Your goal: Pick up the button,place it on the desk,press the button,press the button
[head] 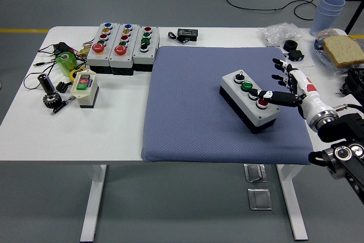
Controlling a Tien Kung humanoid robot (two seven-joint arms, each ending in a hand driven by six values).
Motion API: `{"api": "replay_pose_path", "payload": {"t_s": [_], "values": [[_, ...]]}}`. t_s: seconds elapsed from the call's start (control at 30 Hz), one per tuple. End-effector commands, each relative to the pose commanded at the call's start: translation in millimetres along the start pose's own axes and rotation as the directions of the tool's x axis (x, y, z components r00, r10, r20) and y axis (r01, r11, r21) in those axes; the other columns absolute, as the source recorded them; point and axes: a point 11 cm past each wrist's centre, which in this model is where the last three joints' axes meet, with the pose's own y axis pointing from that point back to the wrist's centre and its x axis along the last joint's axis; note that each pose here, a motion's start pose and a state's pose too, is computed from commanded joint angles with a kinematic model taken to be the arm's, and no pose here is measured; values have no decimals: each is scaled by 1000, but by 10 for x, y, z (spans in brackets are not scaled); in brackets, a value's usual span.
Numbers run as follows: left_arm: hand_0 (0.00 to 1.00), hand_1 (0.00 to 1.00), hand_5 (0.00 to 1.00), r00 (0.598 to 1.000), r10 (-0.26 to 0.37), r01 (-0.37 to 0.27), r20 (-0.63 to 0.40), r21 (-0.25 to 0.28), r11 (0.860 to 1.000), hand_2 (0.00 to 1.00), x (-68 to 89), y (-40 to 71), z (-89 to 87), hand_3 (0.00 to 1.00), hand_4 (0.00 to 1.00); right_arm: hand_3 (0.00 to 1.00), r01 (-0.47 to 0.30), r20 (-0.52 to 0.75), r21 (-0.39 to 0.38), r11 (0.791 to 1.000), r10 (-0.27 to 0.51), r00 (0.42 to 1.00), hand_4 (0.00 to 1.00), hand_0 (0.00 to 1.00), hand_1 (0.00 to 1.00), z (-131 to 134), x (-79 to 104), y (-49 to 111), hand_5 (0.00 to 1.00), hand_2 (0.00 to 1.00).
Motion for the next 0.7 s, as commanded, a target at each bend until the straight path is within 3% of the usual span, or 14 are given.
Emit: {"api": "replay_pose_path", "payload": {"t_s": [0.2,0.47,0.7], "values": [[644,606,866,1000,0,0,-3,0,1000,601,7,0,2,566,318,996,-44,-188,13,999,46,981,998,998,938,-66,-69,-102,151,998],[644,606,865,1000,-2,2,-10,1,1000,601,3,0,-1,566,314,998,-130,-467,2,992,116,877,998,998,950,-194,-140,-237,185,998],[644,606,865,1000,-2,2,-11,2,1000,600,5,0,-2,567,313,998,-112,-455,-25,993,88,886,998,998,950,-283,-246,-277,225,998]]}}
